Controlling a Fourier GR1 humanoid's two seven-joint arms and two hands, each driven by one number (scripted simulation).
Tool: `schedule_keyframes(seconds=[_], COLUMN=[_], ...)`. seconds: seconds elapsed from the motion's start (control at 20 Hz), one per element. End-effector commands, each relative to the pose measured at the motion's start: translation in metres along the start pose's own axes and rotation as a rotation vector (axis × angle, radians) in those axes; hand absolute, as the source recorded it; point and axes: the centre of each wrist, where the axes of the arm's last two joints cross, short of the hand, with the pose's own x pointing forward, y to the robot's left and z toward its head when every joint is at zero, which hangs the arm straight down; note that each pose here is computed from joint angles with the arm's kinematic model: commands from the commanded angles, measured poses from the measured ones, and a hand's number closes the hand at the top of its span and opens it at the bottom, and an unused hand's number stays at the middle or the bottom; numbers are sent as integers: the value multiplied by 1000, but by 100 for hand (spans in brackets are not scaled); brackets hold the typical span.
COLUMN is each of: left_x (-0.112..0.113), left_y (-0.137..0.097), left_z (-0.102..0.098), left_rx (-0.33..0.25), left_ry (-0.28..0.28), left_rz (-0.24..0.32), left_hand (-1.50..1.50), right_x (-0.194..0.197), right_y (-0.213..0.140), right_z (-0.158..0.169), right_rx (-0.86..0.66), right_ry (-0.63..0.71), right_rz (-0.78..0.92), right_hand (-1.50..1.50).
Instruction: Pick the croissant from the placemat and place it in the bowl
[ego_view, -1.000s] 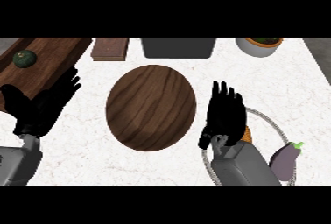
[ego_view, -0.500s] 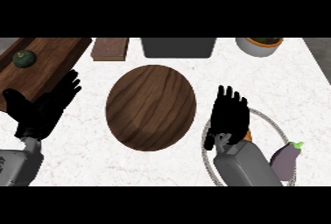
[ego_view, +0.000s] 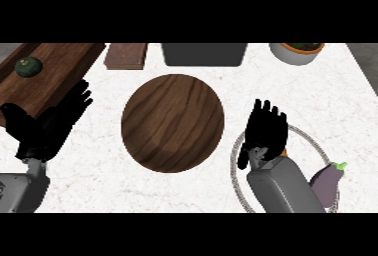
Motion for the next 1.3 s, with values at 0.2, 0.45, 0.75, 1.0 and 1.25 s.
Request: schedule_keyframes(seconds=[0.2, 0.45, 0.75, 1.0, 1.25], left_x=[3, -8, -7, 1, 4], left_y=[-13, 4, -1, 9, 7], left_z=[2, -9, -8, -4, 4], left_rx=[4, 0, -17, -5, -9], left_ry=[-4, 7, 7, -2, 4], left_rz=[-9, -3, -9, 17, -3], left_hand=[0, 0, 0, 0, 0], right_x=[-10, -25, -25, -40, -34], right_y=[11, 18, 45, 55, 63], right_z=[-10, -27, -45, -54, -60], right_rx=[56, 84, 86, 101, 96], right_ry=[159, 169, 184, 219, 210], right_rz=[32, 46, 32, 43, 22], right_hand=[-150, -150, -150, -150, -150])
